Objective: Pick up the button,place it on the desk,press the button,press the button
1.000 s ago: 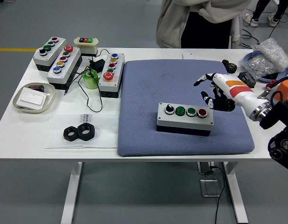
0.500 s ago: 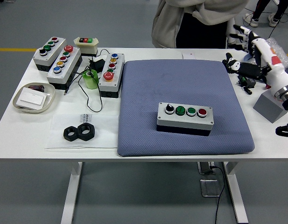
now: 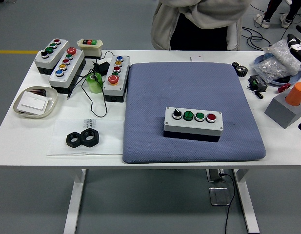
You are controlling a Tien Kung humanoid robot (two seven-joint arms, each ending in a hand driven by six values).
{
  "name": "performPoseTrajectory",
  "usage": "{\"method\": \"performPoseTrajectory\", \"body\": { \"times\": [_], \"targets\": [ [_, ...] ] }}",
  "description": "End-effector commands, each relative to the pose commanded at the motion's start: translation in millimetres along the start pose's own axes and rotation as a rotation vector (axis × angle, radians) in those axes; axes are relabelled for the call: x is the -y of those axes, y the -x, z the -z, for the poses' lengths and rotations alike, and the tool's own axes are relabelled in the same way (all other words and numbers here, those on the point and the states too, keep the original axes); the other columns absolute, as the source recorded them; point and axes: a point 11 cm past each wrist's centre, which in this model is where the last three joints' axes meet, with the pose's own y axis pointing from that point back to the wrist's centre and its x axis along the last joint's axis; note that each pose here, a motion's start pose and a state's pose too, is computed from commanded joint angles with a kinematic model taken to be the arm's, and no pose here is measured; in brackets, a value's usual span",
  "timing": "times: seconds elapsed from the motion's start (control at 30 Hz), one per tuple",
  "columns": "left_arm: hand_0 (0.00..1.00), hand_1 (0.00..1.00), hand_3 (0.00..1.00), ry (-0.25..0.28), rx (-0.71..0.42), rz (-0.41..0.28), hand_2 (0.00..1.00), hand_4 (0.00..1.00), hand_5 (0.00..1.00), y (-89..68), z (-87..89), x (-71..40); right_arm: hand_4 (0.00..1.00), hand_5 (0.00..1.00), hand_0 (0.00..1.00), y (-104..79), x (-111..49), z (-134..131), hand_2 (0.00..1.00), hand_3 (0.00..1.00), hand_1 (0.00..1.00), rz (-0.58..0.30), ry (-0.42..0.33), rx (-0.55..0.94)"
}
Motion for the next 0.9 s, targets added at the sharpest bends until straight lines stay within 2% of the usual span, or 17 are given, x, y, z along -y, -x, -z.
{"method": "performPoseTrajectory", "body": {
  "times": [0.23, 0.63, 0.9],
  "targets": [
    [0.752, 0.792, 0.786, 0.0, 0.0, 0.0, 0.867, 0.557, 0.998, 0.2, -0.1, 0.0, 0.607, 0.114, 0.887, -16.6, 0.6, -15, 0.853, 0.867, 0.774, -0.1, 0.118, 0.238],
    [0.751, 0.791, 0.786, -0.008, 0.007, 0.001, 0.867, 0.557, 0.998, 1.1, 3.0, 0.2, 0.613, 0.133, 0.886, -32.0, 0.8, -25, 0.845, 0.86, 0.773, -0.161, 0.145, 0.266],
    [0.75, 0.79, 0.785, -0.003, 0.006, 0.002, 0.867, 0.557, 0.998, 2.3, 1.5, -0.1, 0.612, 0.162, 0.884, -32.5, 0.3, -24, 0.841, 0.852, 0.77, -0.162, 0.145, 0.264]
  ]
}}
